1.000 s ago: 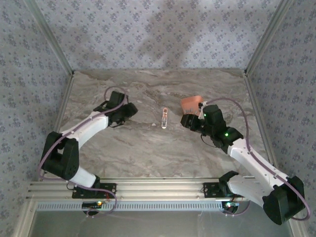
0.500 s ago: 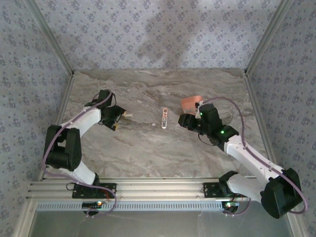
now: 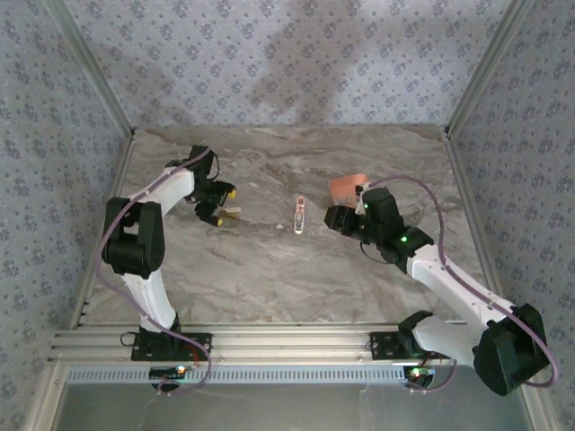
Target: Load the staples into the stapler
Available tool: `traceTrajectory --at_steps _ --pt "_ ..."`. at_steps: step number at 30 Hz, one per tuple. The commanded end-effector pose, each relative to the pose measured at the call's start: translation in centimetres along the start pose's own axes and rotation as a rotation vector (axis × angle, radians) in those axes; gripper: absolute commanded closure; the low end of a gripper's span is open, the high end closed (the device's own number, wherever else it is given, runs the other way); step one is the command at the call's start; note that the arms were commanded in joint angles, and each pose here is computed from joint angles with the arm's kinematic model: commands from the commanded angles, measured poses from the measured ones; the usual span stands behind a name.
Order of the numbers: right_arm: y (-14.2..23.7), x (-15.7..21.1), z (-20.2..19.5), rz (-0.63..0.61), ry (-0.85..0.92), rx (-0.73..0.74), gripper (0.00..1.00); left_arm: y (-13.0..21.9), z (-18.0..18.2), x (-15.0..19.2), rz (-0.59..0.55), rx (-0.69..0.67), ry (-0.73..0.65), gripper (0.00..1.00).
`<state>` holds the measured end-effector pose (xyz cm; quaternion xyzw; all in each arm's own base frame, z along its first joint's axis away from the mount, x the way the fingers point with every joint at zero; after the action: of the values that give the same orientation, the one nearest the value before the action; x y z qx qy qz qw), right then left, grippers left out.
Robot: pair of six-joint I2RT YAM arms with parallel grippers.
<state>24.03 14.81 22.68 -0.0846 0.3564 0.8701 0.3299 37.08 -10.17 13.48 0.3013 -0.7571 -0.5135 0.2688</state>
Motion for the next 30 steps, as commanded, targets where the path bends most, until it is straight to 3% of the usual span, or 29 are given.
traceTrajectory --at_steps 1,7,15,24,30 --pt "0.2 -0.8 0.4 -0.033 0.014 -0.005 0.50 -0.5 1.0 0.6 0.087 -0.068 0.135 0.17" --pt "0.2 -1.0 0.0 -0.038 0.010 0.000 0.50 -1.2 0.3 0.1 0.092 -0.056 0.164 0.10" --pt "0.1 -1.1 -0.3 -0.041 0.006 0.004 0.50 -2.4 -0.2 -0.2 0.126 -0.061 0.216 0.13" --pt "0.1 -1.3 -0.6 -0.048 0.001 0.008 0.50 -3.2 -0.7 -0.4 0.146 -0.068 0.266 0.26" --pt "0.1 -1.3 -0.9 -0.050 -0.002 0.011 0.50 -4.0 -0.8 -0.2 0.183 -0.074 0.289 0.41"
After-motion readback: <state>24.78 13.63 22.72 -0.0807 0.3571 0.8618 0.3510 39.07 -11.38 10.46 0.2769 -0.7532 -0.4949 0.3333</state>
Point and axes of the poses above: each hand's point on the last joint's axis, 136 mm out from that joint toward the fingers, its own y axis back along the fingers, its own z axis along the line the jaws close on, x = y × z, the point moved 8 cm from there along y, back along the fingers, and after that the axes turned 15 degrees about -y, right-handed, at the moved point
